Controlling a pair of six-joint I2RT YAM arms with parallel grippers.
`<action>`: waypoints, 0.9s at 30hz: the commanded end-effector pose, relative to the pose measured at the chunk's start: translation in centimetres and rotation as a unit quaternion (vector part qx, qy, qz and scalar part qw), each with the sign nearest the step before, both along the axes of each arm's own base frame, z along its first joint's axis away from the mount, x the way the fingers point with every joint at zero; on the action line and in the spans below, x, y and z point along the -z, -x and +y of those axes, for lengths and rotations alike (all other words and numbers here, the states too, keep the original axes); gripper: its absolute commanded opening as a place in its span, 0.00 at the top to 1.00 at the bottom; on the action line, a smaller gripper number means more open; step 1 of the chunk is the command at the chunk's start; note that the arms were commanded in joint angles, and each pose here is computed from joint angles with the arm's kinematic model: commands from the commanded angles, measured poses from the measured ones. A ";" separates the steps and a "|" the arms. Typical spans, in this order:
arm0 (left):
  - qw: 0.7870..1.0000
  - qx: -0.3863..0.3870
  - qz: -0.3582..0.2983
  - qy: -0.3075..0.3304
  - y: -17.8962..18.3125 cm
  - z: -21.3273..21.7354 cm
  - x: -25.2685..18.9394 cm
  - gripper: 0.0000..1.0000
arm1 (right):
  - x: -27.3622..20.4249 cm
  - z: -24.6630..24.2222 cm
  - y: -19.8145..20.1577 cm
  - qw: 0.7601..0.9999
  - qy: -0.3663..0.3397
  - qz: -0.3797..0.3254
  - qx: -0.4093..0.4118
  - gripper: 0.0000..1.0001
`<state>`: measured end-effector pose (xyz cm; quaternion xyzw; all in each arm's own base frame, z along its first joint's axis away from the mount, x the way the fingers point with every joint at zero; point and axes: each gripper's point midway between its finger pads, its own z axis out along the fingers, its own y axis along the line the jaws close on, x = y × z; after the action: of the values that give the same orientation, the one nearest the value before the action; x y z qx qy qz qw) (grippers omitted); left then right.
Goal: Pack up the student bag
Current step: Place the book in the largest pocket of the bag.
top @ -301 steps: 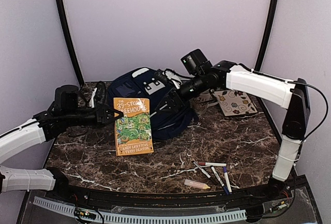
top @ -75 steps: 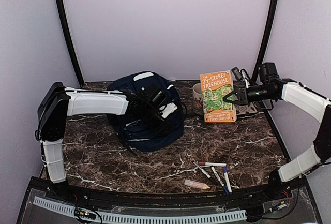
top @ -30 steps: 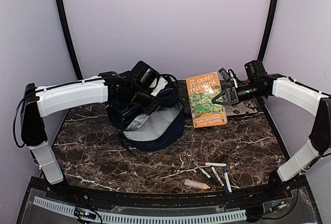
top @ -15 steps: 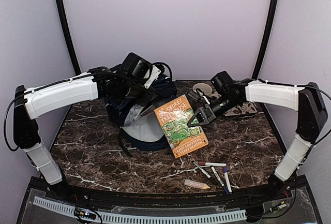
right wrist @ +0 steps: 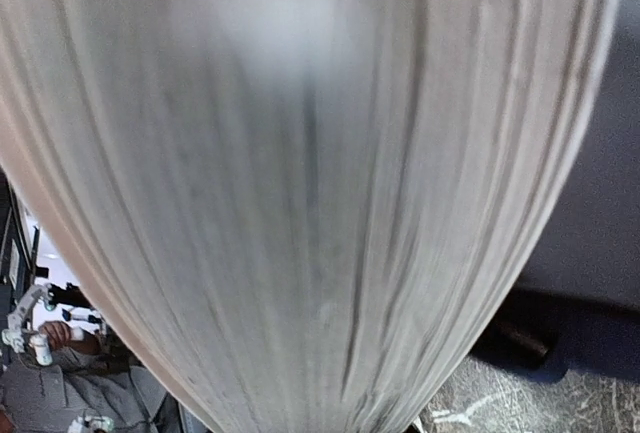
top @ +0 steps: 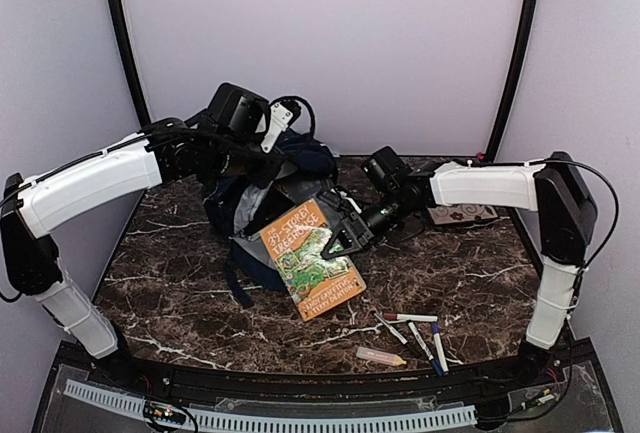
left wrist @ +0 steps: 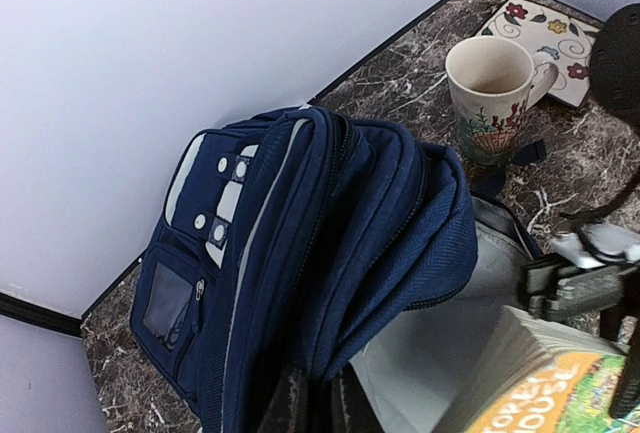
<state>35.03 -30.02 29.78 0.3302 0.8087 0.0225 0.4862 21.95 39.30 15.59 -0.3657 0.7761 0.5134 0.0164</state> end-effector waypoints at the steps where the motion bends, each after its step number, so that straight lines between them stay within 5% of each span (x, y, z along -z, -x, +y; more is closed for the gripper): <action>1: 0.989 0.012 -0.084 0.121 1.9 0.9 -9.2 1.00 | -3.7 3.6 -2.4 0.997 -0.065 0.028 0.009 1.00; 27: 0.987 0.034 -0.050 0.151 4.0 1.3 -7.8 1.00 | 2.5 11.1 -8.8 0.993 0.009 0.060 0.105 1.00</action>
<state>31.86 -28.22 30.49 0.3244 0.8103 -0.0244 0.4874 27.95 48.71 12.35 -0.2480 0.8215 0.5122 -0.0365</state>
